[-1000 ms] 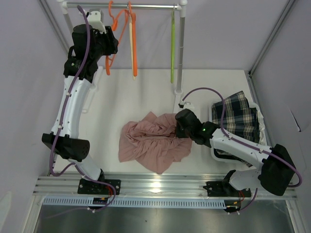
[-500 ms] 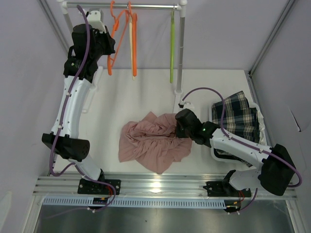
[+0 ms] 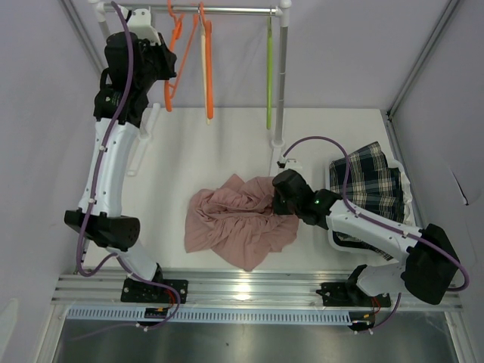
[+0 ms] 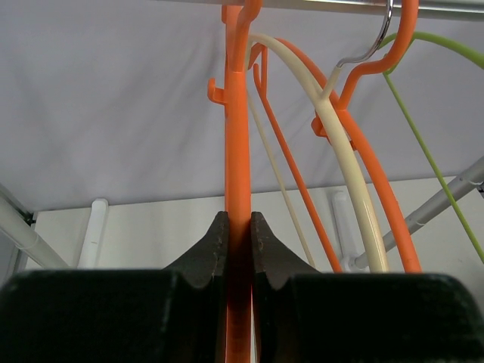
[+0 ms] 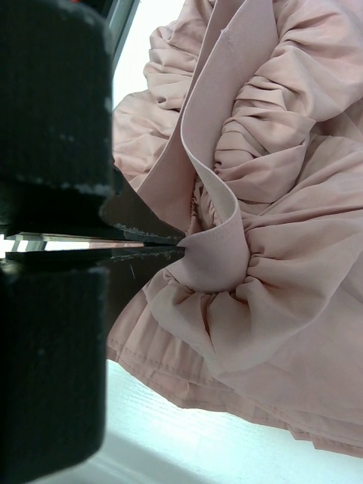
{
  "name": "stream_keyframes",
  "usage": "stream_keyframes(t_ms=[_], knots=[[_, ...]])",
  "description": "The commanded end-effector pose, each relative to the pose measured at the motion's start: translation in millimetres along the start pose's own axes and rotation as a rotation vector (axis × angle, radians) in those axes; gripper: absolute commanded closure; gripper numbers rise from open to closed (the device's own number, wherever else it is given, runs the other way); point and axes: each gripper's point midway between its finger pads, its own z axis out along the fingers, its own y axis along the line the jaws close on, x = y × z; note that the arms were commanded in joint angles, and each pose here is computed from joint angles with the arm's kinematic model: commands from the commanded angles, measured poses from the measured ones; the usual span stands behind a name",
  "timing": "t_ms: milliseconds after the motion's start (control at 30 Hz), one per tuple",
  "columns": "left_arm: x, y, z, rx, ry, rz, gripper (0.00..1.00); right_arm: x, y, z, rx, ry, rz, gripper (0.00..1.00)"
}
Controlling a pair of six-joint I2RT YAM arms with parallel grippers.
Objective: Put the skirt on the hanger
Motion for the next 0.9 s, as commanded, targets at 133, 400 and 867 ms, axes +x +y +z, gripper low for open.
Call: stream_keyframes(t_ms=[133,400,867], knots=[[-34,-3,-38,0.01,-0.107,-0.008,1.0,-17,14,1,-0.039,-0.038,0.004,1.0],[-33,-3,-60,0.013,-0.127,-0.003,1.0,-16,15,3,-0.042,-0.032,0.001,1.0],[39,-3,-108,0.026,-0.021,-0.083,1.0,-16,12,2,-0.029,-0.025,-0.014,1.0]])
